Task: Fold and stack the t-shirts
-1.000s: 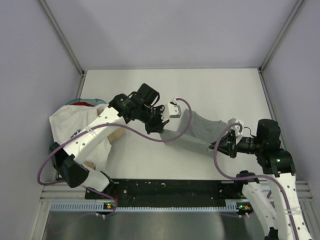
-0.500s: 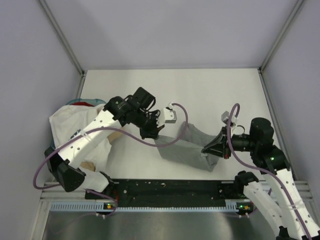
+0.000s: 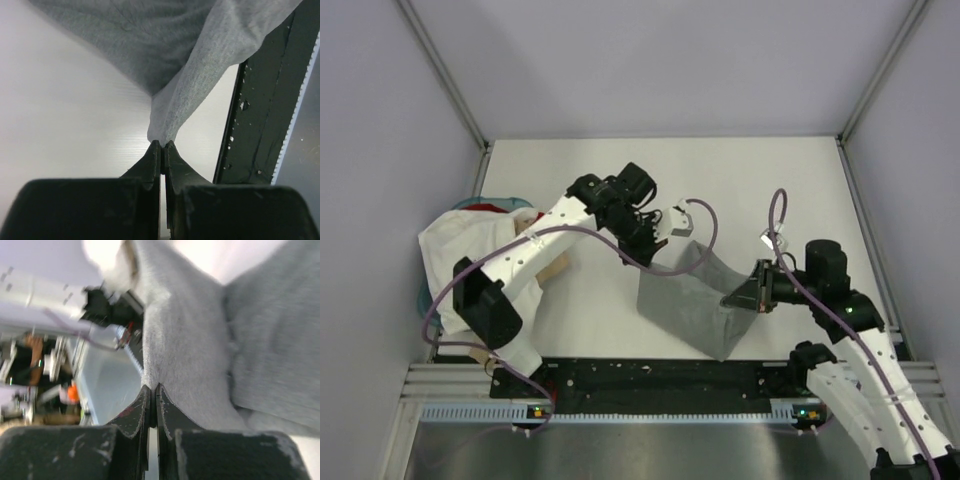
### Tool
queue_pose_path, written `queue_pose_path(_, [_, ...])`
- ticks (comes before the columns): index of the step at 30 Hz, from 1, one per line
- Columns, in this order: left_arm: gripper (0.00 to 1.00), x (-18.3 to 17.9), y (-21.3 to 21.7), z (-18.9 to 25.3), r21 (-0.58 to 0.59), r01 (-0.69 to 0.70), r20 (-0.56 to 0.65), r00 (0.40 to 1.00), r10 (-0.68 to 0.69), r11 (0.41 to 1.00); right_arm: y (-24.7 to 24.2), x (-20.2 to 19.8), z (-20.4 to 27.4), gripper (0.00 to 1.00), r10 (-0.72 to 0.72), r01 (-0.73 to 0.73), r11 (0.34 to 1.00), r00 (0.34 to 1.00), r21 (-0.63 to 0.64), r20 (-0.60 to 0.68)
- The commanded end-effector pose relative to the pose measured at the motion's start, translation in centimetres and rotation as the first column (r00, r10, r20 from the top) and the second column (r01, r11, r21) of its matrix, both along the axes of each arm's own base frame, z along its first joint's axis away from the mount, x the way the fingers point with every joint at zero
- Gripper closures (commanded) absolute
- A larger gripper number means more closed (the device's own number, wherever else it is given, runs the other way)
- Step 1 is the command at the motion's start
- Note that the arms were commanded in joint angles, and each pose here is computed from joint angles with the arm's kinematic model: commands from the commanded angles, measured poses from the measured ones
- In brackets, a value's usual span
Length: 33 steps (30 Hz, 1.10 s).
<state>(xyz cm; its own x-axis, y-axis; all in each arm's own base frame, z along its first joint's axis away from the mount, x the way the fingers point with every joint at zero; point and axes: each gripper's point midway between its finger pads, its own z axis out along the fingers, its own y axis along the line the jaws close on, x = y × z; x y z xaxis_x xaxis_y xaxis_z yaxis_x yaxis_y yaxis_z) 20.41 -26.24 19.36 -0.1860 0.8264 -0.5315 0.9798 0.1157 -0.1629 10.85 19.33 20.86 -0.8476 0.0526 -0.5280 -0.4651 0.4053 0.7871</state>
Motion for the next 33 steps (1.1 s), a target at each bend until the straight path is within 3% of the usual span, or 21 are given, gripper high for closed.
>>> queue_pose_path(1, [1.00,2.7,-2.6,1.2,-0.055,0.019,0.030,0.999,-0.017,0.998,-3.6,3.9,-1.7,1.00,-0.265,0.260,0.959,0.964,-0.115,-0.035])
queue_pose_path(4, [1.00,4.6,-4.3,0.7,-0.065,0.009,0.030,1.000,-0.007,0.998,-6.4,5.6,-3.6,1.00,-0.432,0.412,0.888,0.900,-0.204,-0.065])
queue_pose_path(9, [1.00,6.9,-7.8,0.4,-0.107,-0.002,-0.006,1.000,0.001,0.994,-9.4,7.6,-6.2,1.00,-0.596,0.546,0.775,0.799,-0.318,-0.078])
queue_pose_path(18, [1.00,10.2,-12.2,-0.3,-0.182,-0.030,0.058,0.997,0.041,0.983,-13.8,10.1,-9.0,1.00,-0.803,0.721,0.546,0.596,-0.427,-0.021])
queue_pose_path(22, [1.00,12.2,-13.5,-1.2,-0.190,-0.060,0.110,0.990,0.082,0.980,-17.1,11.7,-10.2,1.00,-0.868,0.804,0.389,0.483,-0.449,0.113])
queue_pose_path(28, [1.00,14.2,-15.7,-4.0,-0.176,-0.102,0.101,0.987,0.121,0.979,-18.4,13.8,-12.6,1.00,-0.882,0.846,0.330,0.434,-0.418,0.184])
queue_pose_path(31, [1.00,15.0,-16.3,-6.0,-0.164,-0.144,0.079,0.984,0.159,0.976,-17.7,14.8,-12.9,1.00,-0.869,0.842,0.372,0.464,-0.391,0.172])
queue_pose_path(33, [1.00,15.4,-16.7,-6.8,-0.164,-0.169,0.065,0.981,0.181,0.972,-18.2,15.1,-13.3,1.00,-0.882,0.847,0.341,0.439,-0.408,0.172])
